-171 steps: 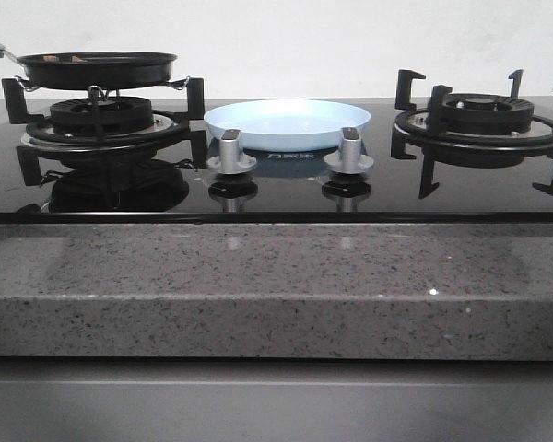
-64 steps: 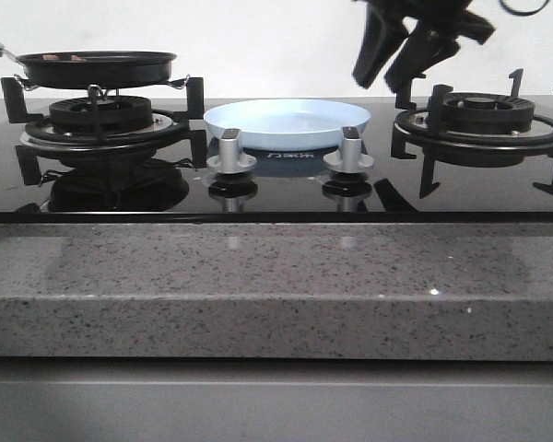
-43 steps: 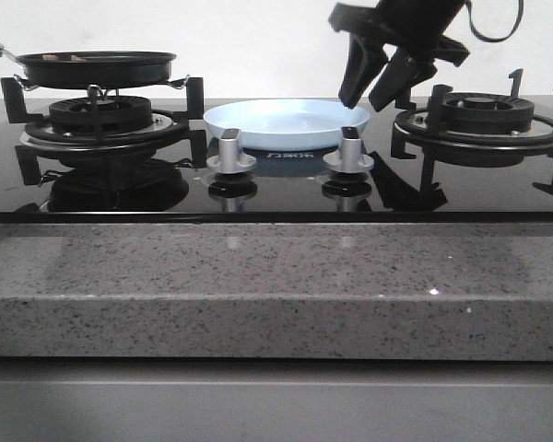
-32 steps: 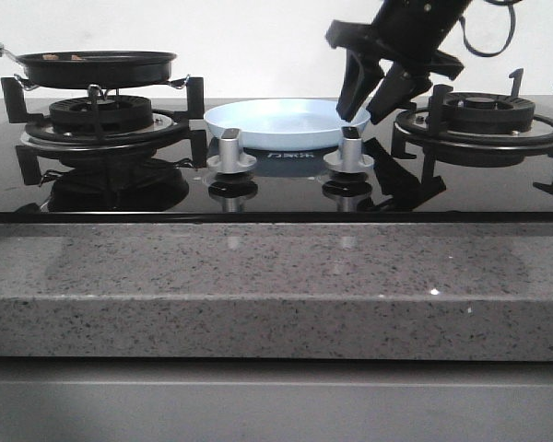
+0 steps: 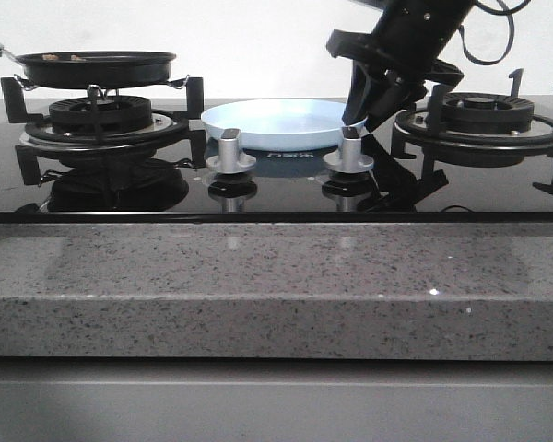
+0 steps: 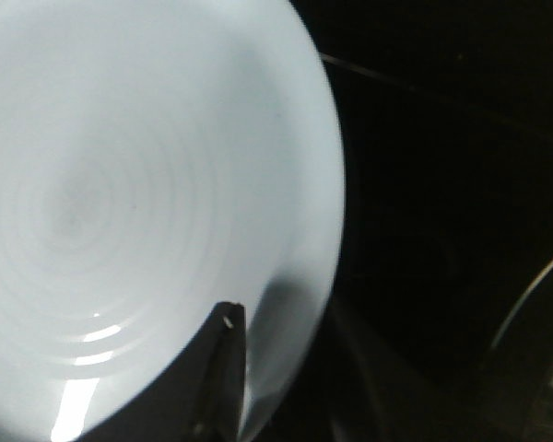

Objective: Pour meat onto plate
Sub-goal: 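Reach the right gripper down and grasp the light blue plate's rim, then lift the plate with the right gripper and carry it beside the pan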

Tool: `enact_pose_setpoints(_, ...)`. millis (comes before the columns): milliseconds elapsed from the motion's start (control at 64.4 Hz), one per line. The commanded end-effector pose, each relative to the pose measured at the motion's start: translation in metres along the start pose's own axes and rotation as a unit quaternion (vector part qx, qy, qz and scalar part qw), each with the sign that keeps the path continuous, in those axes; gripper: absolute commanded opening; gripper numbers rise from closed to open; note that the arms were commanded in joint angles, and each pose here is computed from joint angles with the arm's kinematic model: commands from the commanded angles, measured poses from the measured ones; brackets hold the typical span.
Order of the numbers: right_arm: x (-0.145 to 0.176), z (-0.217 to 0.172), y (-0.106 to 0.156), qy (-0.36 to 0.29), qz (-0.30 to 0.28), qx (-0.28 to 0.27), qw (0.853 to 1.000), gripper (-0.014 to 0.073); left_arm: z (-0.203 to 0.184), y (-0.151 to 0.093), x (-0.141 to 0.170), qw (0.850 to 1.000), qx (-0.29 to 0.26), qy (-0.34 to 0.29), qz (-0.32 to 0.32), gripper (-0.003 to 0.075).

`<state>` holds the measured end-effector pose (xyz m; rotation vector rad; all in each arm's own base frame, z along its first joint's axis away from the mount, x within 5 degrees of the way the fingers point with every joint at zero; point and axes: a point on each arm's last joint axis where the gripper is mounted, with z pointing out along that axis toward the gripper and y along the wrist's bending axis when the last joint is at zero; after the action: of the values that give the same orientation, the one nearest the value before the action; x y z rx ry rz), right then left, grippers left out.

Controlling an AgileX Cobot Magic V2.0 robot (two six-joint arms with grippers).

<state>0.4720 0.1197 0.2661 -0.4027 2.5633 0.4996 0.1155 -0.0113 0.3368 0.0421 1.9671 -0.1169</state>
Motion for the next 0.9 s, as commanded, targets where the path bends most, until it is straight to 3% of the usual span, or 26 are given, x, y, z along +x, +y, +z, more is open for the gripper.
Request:
enact_pose_setpoints(0, -0.014, -0.033, 0.012, -0.050, -0.012, -0.005, 0.999, 0.0181, -0.004, -0.001, -0.017, 0.999, 0.001, -0.049, -0.003, 0.0384)
enact_pose_setpoints(202, -0.015, -0.033, 0.012, -0.052, -0.012, -0.005, 0.999, -0.0020, -0.004, -0.001, -0.017, 0.999, 0.001, -0.049, -0.003, 0.0384)
enact_pose_setpoints(372, -0.017, -0.034, 0.013, -0.065, -0.009, -0.006, 0.998, -0.0118, -0.004, -0.001, -0.017, 0.999, 0.001, -0.049, -0.003, 0.0384)
enact_pose_setpoints(543, -0.025, -0.047, 0.016, -0.092, 0.009, -0.007, 0.996, -0.0118, -0.004, -0.001, -0.017, 0.999, 0.001, -0.049, -0.003, 0.0384)
enact_pose_setpoints(884, -0.027, -0.124, 0.042, -0.148, 0.001, -0.014, 0.989, -0.0118, -0.004, -0.001, -0.017, 0.999, 0.001, -0.049, -0.003, 0.0384)
